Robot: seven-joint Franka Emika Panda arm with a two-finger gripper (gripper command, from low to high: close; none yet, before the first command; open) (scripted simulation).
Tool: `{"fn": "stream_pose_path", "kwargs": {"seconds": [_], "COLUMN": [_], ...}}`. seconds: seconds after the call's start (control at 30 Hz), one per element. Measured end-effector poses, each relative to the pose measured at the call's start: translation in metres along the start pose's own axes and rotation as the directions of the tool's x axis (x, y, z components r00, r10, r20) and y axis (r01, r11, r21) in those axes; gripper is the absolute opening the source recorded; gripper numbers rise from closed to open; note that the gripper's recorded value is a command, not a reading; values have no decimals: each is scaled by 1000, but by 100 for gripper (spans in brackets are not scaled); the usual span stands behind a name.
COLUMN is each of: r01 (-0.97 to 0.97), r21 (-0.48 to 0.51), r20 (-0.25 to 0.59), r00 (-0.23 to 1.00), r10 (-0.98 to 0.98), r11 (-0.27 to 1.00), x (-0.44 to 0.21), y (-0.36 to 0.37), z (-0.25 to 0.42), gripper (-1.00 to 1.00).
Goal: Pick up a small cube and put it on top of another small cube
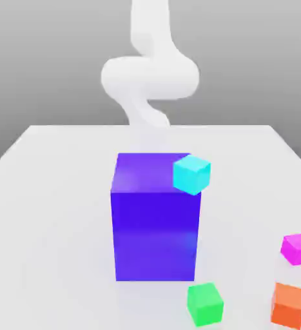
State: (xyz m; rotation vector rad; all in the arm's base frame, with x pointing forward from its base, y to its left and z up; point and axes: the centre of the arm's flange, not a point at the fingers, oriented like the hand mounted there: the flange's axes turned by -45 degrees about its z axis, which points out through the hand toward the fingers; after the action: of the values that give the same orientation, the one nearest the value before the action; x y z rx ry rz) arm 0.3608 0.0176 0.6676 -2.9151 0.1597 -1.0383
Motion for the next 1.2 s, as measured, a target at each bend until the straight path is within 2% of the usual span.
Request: {"fn": "stream_pose_path", "kwargs": {"seconds": [0.1, 0.23, 0.43, 0.5, 0.6, 0.63, 0.87, 1.0, 1.2], "r01": [-124, -268, -414, -428, -431, -431, -434, -434, -253], "r21": [-32, -128, -361, -410, -424, -425, -423, -423, -358], "r20": [143, 303, 453, 464, 467, 467, 468, 469, 532], "r00": [982, 906, 705, 662, 649, 648, 647, 647, 736], "r10": [127, 295, 545, 588, 600, 601, 602, 602, 419], "r11": [992, 955, 835, 806, 796, 796, 796, 795, 899], "x": [-27, -70, -147, -169, -196, -204, -204, -176, -164], "y": [-16, -29, -38, -38, -35, -35, -35, -38, -96], "z": [50, 109, 181, 203, 234, 242, 243, 208, 227], "gripper": [0, 0, 0, 0, 0, -100, -100, -100, -100]}}
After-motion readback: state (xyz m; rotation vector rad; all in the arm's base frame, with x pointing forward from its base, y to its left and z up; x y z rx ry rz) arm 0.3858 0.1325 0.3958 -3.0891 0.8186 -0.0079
